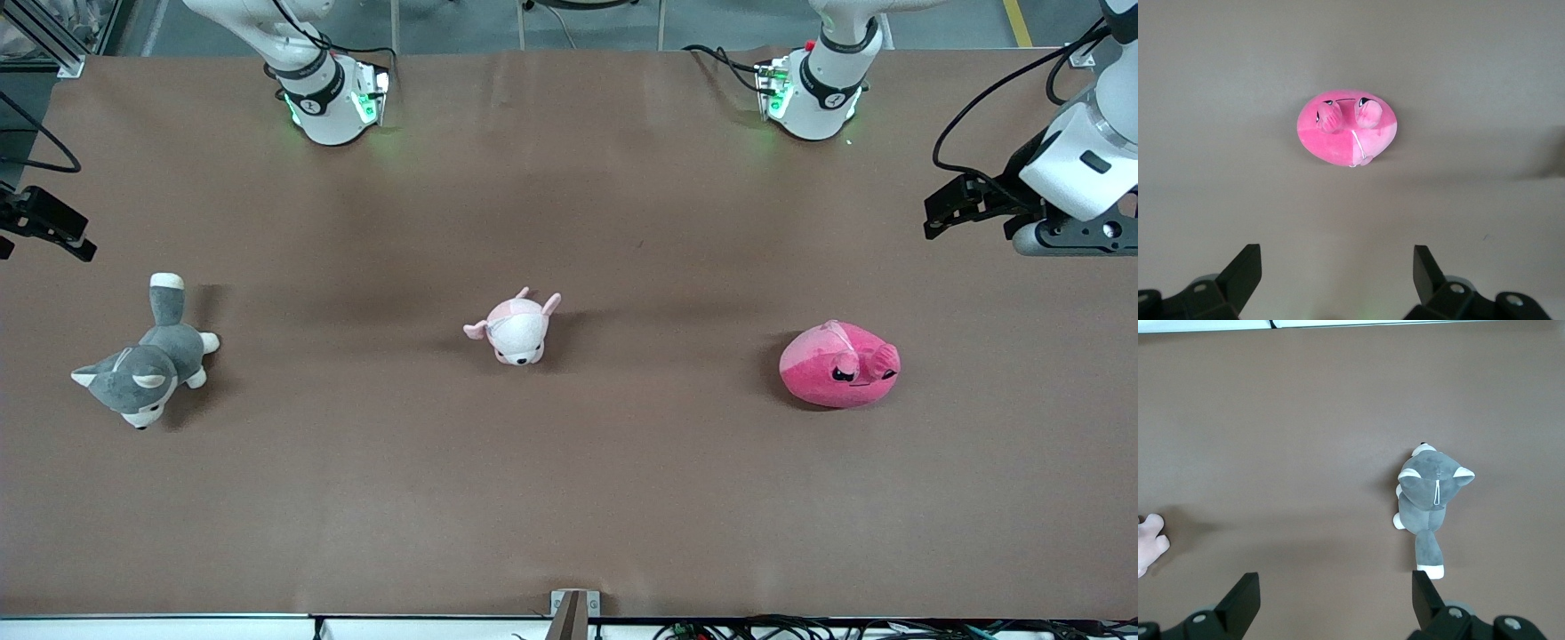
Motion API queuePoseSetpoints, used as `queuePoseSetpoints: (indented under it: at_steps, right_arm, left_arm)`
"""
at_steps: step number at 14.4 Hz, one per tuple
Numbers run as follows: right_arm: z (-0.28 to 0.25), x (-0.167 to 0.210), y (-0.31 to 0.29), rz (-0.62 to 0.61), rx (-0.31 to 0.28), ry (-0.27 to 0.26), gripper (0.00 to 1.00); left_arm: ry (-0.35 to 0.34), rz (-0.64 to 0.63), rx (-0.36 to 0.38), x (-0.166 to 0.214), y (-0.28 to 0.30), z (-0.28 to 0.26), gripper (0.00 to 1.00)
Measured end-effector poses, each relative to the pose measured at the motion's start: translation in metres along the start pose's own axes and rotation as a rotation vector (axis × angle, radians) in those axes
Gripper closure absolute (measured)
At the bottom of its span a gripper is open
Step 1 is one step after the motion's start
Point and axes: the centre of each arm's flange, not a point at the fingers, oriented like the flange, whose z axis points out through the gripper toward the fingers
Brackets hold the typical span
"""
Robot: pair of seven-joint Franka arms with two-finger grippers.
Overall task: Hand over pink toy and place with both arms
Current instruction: 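Move the left gripper down toward the large pink plush toy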
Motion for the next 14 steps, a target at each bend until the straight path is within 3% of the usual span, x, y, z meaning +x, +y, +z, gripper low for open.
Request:
queuePoseSetpoints:
  at_steps: [7, 14]
  right_arm:
    - [0.000, 0.000, 0.000, 0.000, 0.000, 0.000, 0.00]
    - [0.000, 0.000, 0.000, 0.000, 0.000, 0.001, 0.00]
  left_arm:
    - [0.005, -0.006, 0.031, 0.006, -0.006, 0.000, 0.00]
    - [-0.044, -0.160, 0.011, 0.074, -0.006, 0.113, 0.00]
